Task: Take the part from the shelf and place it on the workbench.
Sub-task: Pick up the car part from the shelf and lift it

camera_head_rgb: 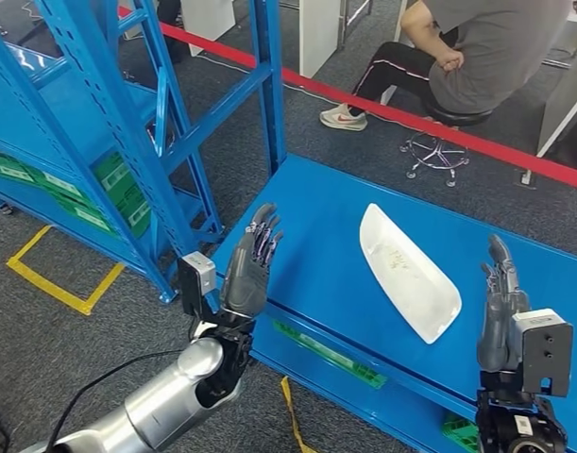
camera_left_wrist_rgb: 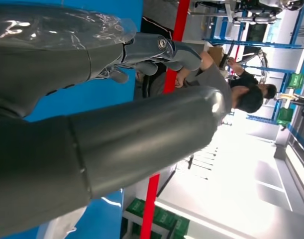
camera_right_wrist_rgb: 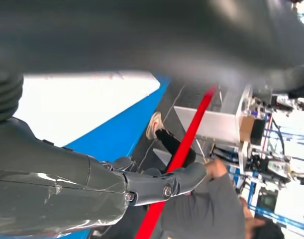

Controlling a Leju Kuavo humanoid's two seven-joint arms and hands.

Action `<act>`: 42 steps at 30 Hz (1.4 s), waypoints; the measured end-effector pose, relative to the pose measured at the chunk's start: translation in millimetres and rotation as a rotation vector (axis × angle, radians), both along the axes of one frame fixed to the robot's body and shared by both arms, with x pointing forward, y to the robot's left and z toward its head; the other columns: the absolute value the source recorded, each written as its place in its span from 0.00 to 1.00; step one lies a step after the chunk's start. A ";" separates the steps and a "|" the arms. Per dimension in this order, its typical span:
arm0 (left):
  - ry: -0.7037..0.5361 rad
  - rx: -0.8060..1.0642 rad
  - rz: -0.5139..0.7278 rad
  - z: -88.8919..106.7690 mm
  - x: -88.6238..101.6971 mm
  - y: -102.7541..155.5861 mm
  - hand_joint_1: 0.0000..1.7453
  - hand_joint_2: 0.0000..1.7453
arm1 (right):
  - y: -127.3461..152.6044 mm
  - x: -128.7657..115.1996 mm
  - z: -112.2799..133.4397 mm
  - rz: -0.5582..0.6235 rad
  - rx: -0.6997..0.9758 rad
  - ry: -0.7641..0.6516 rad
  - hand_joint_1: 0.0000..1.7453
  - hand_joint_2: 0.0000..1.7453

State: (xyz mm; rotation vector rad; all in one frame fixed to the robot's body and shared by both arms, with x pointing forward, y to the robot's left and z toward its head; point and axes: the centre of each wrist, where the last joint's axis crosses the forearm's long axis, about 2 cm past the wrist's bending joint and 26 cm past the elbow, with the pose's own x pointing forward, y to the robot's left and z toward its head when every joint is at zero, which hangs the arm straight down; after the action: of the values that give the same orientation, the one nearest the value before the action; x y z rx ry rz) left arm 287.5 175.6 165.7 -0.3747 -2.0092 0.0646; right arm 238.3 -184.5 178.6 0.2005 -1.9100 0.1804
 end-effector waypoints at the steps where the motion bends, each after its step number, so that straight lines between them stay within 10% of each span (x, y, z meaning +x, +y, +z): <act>1: 0.001 0.000 0.001 -0.2 -0.1 0.1 0.00 0.00 | -0.4 0.3 0.1 -0.001 0.001 0.006 0.00 1.00; 42: 0.008 -0.011 0.010 4.3 -1.0 1.3 0.00 0.00 | -33.5 61.3 -29.6 0.199 -0.290 0.418 0.00 1.00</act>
State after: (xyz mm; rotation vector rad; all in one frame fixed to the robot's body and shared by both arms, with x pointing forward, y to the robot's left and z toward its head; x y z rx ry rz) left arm 286.4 177.0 170.1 -0.3707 -2.0039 0.0830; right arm 299.6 -218.0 149.0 0.2129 -1.4285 0.5055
